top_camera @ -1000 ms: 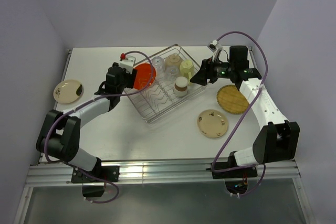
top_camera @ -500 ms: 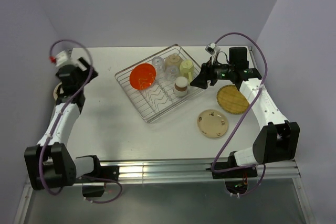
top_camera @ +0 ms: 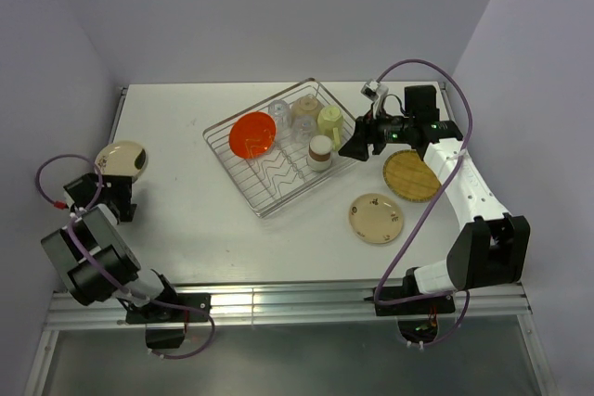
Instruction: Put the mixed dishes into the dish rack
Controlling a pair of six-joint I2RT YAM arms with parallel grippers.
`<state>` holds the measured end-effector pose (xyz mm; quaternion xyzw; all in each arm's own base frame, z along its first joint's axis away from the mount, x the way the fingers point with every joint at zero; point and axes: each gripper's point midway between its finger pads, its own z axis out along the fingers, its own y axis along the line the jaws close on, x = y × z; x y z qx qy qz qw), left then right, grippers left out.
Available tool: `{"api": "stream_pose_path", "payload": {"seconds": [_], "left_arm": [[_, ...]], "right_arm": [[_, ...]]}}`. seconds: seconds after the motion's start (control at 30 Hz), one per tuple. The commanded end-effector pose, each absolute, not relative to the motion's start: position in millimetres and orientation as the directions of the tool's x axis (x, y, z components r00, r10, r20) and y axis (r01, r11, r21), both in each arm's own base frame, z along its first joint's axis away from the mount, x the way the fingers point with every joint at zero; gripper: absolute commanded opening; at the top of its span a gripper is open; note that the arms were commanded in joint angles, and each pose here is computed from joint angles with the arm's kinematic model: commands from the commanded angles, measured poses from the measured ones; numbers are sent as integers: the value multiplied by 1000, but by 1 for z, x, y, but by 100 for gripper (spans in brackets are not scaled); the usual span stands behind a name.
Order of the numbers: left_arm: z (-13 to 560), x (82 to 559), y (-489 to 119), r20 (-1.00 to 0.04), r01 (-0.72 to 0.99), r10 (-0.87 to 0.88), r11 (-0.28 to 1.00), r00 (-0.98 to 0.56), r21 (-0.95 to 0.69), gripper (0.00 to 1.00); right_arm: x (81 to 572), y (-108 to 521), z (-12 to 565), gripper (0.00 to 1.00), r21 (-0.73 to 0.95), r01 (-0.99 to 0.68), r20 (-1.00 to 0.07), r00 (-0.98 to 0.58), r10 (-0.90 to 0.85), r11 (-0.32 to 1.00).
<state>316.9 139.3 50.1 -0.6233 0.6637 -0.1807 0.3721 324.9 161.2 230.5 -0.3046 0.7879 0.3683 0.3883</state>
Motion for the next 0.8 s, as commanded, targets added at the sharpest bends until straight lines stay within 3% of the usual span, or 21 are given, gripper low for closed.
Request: {"api": "stream_pose_path", "payload": {"seconds": [0.0, 0.3, 0.5, 0.6, 0.7, 0.77], "left_arm": [[67, 341, 157, -253, -639, -960, 122, 118, -760, 84], [36, 348, 185, -274, -685, -938, 56, 213, -726, 79], [20, 350, 194, -261, -687, -920, -13, 293, -726, 63], [16, 355, 192, -263, -688, -921, -6, 286, -726, 51], [15, 361, 183, -249, -675, -933, 9, 259, -738, 28], [16, 362, 178, -245, -665, -939, 23, 243, -747, 21]], "right_arm": [[326, 161, 240, 72, 312, -784, -848, -484, -215, 536], [333, 162, 239, 72, 347, -774, -825, -521, -220, 530], [331, 163, 241, 72, 352, -773, -827, -521, -212, 528], [329, 162, 241, 72, 343, -774, -831, -514, -211, 532], [327, 161, 242, 72, 332, -776, -837, -505, -212, 536], [326, 160, 242, 73, 328, -778, -839, -500, -213, 535]]}}
